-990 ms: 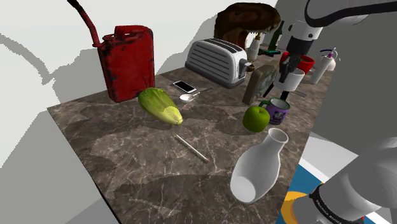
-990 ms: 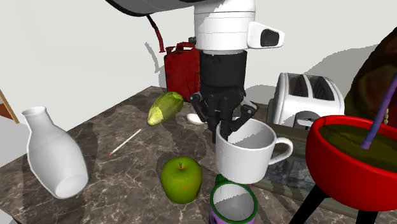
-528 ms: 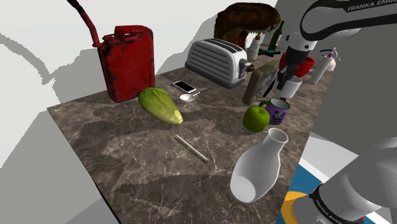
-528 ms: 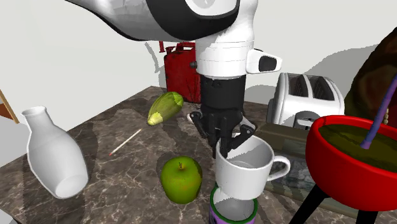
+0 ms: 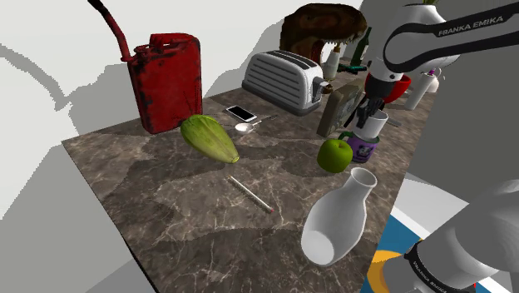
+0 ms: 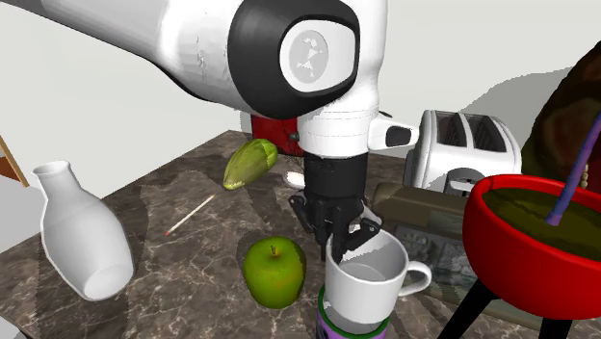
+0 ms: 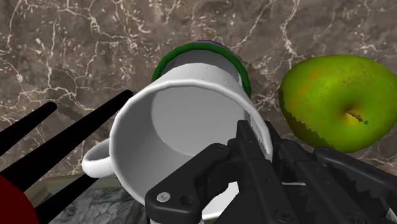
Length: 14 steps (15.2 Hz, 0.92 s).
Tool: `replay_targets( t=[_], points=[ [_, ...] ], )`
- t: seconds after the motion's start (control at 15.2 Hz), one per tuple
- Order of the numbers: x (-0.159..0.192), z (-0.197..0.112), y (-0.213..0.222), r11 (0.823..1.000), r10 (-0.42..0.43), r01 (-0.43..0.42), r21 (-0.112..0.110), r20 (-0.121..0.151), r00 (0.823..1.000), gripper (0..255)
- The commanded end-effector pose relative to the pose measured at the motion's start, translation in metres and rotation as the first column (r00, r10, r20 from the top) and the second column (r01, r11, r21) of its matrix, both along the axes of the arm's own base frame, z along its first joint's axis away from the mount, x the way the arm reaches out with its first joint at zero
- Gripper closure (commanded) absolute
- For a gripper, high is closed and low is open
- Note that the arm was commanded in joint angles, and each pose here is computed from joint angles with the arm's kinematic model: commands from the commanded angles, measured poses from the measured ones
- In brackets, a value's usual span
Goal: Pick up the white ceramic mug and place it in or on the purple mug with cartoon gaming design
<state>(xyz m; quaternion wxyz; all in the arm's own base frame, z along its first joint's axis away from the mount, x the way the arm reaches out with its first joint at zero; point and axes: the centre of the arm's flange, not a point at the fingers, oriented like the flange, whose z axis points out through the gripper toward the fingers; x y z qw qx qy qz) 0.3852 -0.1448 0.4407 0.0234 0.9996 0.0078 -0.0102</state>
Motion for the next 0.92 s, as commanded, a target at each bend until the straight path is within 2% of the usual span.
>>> replay_targets(
  t=[0.0, 0.4, 0.46, 0.79, 0.86],
  points=[
    [-0.001, -0.003, 0.0, 1.0, 0.0, 0.0, 0.0, 0.001, 1.0, 255],
    [-0.001, -0.003, 0.0, 1.0, 0.0, 0.0, 0.0, 0.001, 1.0, 255],
    [-0.001, -0.003, 0.0, 1.0, 0.0, 0.0, 0.0, 0.001, 1.0, 0],
    [-0.001, -0.003, 0.0, 1.0, 0.0, 0.0, 0.0, 0.001, 1.0, 0],
    [-0.001, 0.01, 0.0, 1.0, 0.0, 0.0, 0.0, 0.001, 1.0, 0]
  ],
)
